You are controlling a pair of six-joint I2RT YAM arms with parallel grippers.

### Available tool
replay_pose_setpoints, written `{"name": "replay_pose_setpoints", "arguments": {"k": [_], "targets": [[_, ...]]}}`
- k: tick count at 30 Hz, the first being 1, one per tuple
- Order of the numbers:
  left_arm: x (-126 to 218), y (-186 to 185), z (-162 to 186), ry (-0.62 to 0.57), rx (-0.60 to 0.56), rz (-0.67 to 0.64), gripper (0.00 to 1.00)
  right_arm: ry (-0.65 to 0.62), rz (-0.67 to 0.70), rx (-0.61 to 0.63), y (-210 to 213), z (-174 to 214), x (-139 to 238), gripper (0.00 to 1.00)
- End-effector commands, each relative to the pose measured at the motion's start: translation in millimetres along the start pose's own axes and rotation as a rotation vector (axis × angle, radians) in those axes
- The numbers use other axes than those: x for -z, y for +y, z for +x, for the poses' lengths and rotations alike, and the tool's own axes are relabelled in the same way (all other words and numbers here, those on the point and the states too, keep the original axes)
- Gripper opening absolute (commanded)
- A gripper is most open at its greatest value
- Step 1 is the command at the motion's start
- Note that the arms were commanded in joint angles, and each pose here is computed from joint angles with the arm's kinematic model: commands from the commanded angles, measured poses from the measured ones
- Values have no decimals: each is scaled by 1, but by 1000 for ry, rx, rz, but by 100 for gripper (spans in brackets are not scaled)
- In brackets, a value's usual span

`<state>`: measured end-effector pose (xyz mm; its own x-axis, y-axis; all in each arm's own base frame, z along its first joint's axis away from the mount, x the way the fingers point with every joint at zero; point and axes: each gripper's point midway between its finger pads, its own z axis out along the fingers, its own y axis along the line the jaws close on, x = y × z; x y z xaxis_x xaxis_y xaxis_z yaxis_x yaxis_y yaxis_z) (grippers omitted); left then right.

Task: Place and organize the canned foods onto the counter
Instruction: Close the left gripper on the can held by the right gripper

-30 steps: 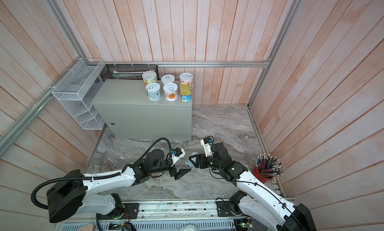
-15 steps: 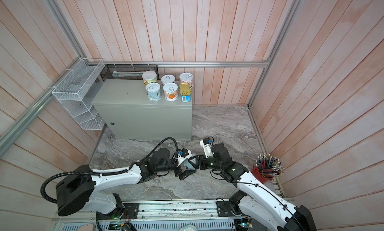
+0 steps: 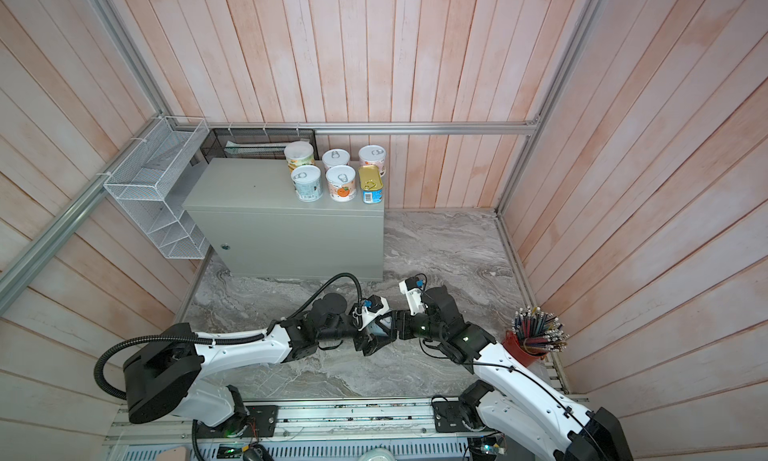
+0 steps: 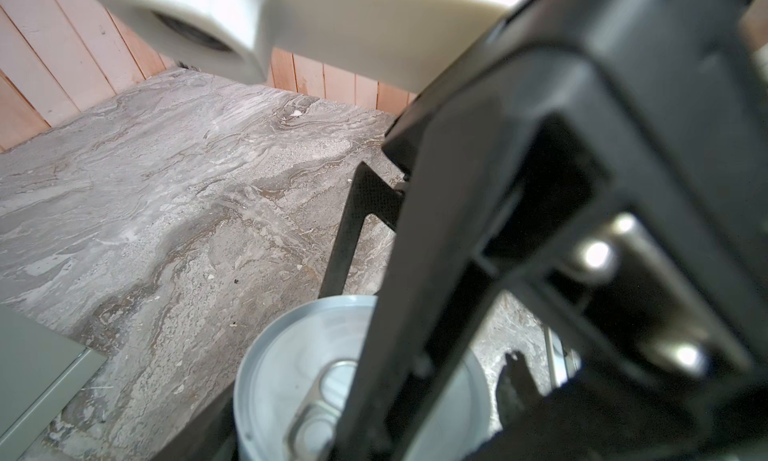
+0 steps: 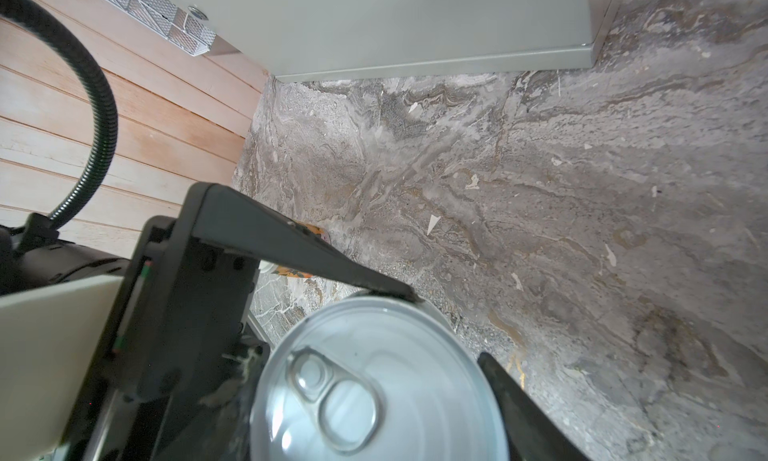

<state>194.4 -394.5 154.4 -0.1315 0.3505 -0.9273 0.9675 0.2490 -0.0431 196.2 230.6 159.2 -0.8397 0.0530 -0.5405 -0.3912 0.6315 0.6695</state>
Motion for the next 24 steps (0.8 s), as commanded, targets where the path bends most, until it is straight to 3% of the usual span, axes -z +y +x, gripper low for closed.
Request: {"name": "replay_pose_setpoints", "arguments": {"k": [1, 15, 24], "targets": [[-6, -9, -6, -18, -27, 42, 90, -79, -80, 43, 24, -24, 6, 59], [-6, -6, 2, -8, -19, 19, 82, -88, -76, 49, 26, -29, 8, 59], [-5, 2, 2, -14, 4, -32, 64, -96, -82, 45, 26, -30, 9, 59]]}}
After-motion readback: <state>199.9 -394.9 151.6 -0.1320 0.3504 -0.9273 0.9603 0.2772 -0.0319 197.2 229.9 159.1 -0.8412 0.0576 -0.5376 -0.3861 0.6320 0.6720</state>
